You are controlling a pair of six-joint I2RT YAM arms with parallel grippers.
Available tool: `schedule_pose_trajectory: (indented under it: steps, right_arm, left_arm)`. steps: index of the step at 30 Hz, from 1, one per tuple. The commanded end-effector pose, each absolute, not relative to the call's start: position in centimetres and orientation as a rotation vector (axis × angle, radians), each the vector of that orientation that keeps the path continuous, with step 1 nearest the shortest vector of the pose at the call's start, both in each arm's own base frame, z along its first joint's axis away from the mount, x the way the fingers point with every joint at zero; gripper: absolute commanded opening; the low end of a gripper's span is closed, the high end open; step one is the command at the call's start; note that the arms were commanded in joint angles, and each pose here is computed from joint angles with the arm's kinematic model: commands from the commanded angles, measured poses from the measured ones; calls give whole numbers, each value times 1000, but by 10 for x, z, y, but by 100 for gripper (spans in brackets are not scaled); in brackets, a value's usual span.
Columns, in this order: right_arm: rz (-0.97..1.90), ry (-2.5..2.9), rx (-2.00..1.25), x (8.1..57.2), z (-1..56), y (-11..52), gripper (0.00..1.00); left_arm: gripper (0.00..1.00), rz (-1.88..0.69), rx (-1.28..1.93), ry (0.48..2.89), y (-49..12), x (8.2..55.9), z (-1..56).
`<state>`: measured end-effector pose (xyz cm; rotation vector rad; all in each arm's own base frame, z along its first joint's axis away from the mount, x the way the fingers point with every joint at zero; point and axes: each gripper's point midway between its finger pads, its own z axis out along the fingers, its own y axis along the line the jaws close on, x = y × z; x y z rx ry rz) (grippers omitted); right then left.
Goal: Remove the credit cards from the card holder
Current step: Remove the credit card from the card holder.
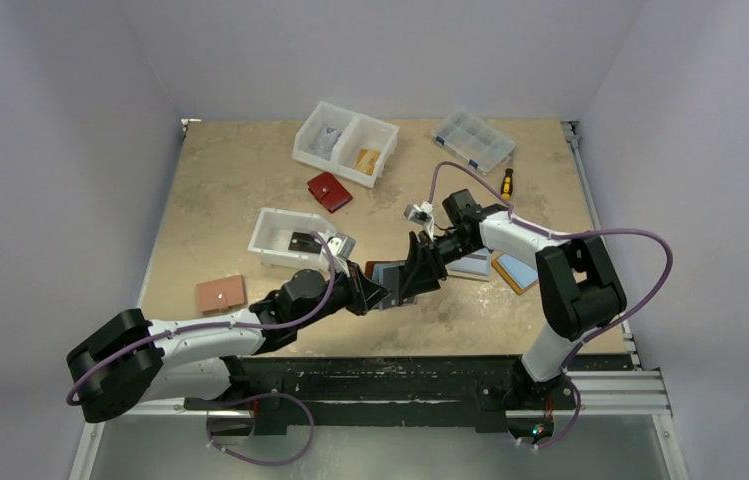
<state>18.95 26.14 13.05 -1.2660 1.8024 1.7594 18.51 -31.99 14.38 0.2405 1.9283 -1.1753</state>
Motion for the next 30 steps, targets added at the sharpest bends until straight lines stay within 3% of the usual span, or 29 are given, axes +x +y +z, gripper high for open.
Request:
schedule_pose_trajectory:
  steps: [1,12,15,19,22,30]
  right_arm:
    - [1801,1714,-1260,193,147,267,48]
    - [1788,1719,-1262,194,144,266,30]
    - [1785,1720,-1265,194,143,266,22]
    - [1782,1716,-1270,194,143,266,3]
    - [1771,1708,-1283,194,143,265,0]
    - [1721,1728,-1312,196,136,263,0]
  left_arm:
    - [0,-1240,234,1792,-328,189,179]
    - [0,-1232,184,1794,-318,189,176]
    - [0,-1236,172,1791,-315,188,175]
    - [0,-1236,152,1790,-312,188,173]
    - [0,-1240,139,1795,-310,187,171]
    - [29,-1258,96,1846,-310,184,162]
